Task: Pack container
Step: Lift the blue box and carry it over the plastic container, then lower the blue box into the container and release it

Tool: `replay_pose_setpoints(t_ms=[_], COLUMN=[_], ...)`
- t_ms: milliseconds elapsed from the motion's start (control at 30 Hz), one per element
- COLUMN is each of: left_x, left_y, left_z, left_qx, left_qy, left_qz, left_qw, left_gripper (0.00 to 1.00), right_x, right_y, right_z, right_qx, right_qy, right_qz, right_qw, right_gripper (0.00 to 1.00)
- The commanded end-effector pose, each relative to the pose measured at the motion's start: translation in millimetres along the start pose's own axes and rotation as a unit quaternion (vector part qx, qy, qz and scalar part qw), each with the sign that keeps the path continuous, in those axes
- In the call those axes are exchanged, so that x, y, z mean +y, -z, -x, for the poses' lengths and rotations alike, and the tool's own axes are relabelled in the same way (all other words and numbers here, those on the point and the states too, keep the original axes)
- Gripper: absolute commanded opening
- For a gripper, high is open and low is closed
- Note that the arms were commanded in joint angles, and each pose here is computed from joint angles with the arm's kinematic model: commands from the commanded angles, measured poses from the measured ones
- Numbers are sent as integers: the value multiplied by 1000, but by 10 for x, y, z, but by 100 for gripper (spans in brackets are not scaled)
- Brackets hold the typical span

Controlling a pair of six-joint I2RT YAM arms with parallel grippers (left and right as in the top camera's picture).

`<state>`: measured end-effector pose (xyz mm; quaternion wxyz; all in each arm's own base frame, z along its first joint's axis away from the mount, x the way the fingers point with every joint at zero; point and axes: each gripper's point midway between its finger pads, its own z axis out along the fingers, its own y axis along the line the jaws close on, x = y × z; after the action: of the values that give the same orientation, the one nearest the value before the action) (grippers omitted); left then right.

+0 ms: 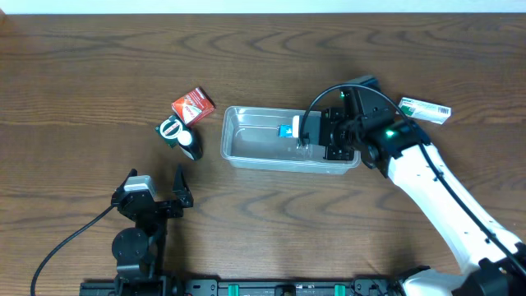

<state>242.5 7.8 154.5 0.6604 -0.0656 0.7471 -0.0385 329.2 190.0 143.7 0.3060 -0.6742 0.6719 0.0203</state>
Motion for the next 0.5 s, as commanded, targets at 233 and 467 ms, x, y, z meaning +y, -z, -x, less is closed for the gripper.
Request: replay_pose_setpoints(t_ms=[233,467], left_x=[40,40], left_y=[-26,-26], left_z=[-168,-168], left_qx=[19,19], left_qy=[-3,-3], left_qz=[6,6], left_qw=[1000,1000], left_gripper=[98,98], right_x=[78,96], right_y=[-296,-443], right_z=[-118,-207], right_qx=[22,33], right_qy=[11,22], right_qz=[35,46], right_qw=[999,998], right_gripper=[1,1])
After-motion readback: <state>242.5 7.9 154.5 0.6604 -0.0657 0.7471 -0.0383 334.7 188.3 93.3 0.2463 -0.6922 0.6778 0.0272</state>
